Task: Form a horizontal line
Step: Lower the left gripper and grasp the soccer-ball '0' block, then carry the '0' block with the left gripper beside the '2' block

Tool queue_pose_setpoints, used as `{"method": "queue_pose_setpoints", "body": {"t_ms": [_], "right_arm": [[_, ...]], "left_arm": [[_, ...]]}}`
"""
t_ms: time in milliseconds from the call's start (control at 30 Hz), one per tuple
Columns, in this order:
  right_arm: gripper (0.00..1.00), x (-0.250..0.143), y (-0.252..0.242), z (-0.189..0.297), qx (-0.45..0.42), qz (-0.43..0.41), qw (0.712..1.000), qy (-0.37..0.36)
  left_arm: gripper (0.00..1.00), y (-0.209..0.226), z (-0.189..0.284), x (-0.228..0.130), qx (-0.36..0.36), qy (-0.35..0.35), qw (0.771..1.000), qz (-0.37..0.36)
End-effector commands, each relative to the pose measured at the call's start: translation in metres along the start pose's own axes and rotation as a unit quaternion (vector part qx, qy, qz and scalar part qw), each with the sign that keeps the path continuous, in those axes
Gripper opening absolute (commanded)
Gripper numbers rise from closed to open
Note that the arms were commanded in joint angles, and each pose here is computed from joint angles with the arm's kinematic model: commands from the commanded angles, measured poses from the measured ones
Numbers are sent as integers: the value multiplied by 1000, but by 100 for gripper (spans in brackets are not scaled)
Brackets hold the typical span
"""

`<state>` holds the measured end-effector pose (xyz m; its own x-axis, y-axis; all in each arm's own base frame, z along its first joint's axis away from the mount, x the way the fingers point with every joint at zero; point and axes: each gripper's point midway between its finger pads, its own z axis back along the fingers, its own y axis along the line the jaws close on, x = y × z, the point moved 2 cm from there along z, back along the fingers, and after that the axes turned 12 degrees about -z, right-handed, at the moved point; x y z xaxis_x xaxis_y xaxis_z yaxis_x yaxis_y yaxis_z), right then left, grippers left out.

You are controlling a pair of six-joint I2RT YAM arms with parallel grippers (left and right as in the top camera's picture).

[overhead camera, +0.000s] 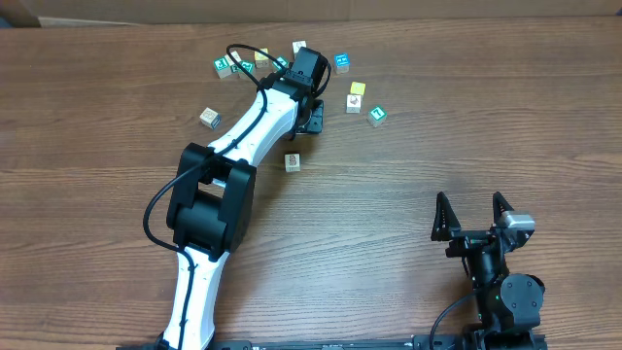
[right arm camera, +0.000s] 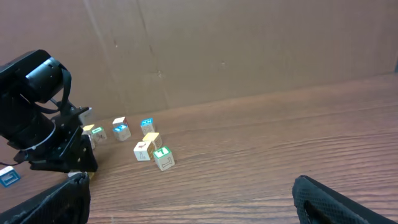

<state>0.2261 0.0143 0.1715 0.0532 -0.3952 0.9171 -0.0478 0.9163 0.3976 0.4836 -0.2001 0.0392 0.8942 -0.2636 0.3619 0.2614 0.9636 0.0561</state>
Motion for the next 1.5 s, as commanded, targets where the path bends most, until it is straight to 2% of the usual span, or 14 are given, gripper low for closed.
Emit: {"method": "queue_pose_setpoints", "body": {"t_ms": [0,100,500,900,1167,1467], "right_arm": [[100,-1,-1,0,0,4,1000,-3],[100,-1,-1,0,0,4,1000,-4],[100,-1,-1,0,0,4,1000,-4],[100,-1,-1,0,0,4,1000,-3],[100,-1,-1,0,0,4,1000,-3],[100,-1,-1,0,0,4,1000,-4]], "left_arm": [[41,4,11,6,11,-14,1000,0],[34,4,11,6,12,-14,1000,0],[24,4,27,12,11,-21,1000,3],[26,-8,86,17,-5,-41,997,69],[27,-37,84,-6,-6,-3,997,78],[25,-58,67,-33,23,34,997,71]]}}
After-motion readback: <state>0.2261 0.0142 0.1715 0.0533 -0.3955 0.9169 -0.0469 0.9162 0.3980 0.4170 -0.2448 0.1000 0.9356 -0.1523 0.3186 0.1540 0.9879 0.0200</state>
